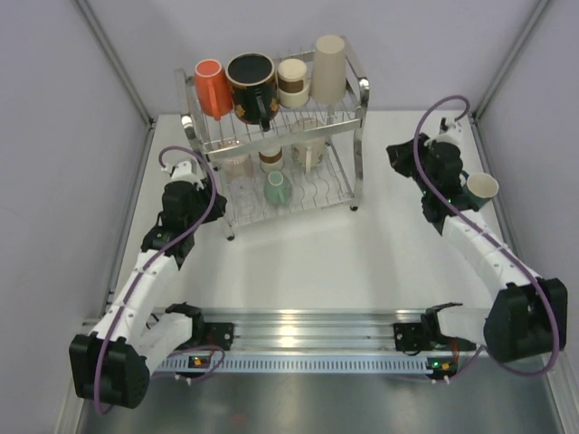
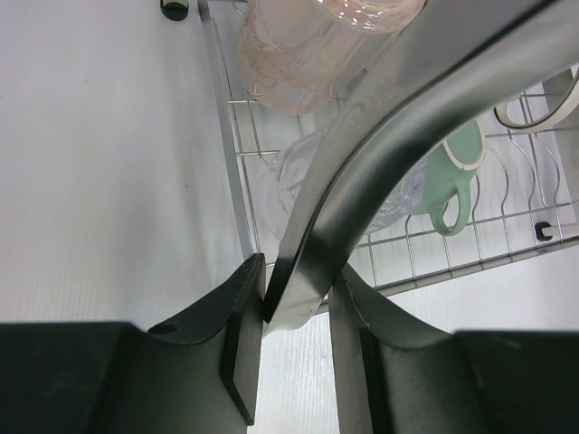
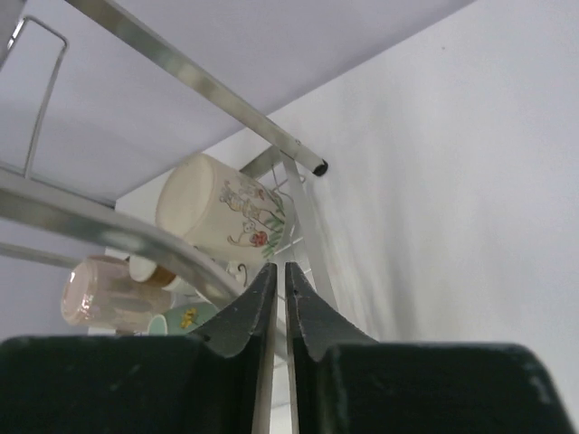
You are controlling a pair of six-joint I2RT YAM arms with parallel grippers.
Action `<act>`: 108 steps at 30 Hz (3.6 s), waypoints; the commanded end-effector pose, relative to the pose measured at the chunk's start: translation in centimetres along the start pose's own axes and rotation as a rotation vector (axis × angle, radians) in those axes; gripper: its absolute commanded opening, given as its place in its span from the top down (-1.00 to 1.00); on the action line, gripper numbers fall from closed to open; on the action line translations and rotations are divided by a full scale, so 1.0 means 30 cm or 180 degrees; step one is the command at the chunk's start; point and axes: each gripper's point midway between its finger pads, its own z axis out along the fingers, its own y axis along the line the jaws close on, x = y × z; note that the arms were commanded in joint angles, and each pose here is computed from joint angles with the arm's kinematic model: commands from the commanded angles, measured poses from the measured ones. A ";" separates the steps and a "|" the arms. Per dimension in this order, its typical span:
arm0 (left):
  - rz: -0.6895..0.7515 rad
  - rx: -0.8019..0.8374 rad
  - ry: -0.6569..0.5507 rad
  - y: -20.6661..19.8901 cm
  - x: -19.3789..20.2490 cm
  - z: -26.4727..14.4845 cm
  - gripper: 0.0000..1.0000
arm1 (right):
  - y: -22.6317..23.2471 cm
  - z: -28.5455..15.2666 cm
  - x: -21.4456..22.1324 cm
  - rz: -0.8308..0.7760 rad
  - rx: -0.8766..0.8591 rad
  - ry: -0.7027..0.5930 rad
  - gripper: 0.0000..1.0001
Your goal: Load the cups into the dish rack
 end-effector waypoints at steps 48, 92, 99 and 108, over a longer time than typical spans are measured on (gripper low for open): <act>-0.0321 0.0807 0.0242 -0.160 0.038 0.022 1.00 | 0.091 -0.092 0.399 0.1010 -0.1862 0.2551 1.00; -0.0428 0.1614 0.0437 -0.390 0.220 -0.189 1.00 | -0.089 -0.336 0.479 0.0541 -0.0567 0.2232 0.96; -0.0478 0.1346 0.0170 -0.359 0.125 -0.221 0.14 | -0.236 -0.223 0.326 0.0332 0.0370 0.1674 0.76; -0.0429 0.1069 -0.0149 -0.321 0.002 -0.289 -0.57 | -0.379 -0.113 0.015 0.0436 0.1121 0.1011 0.54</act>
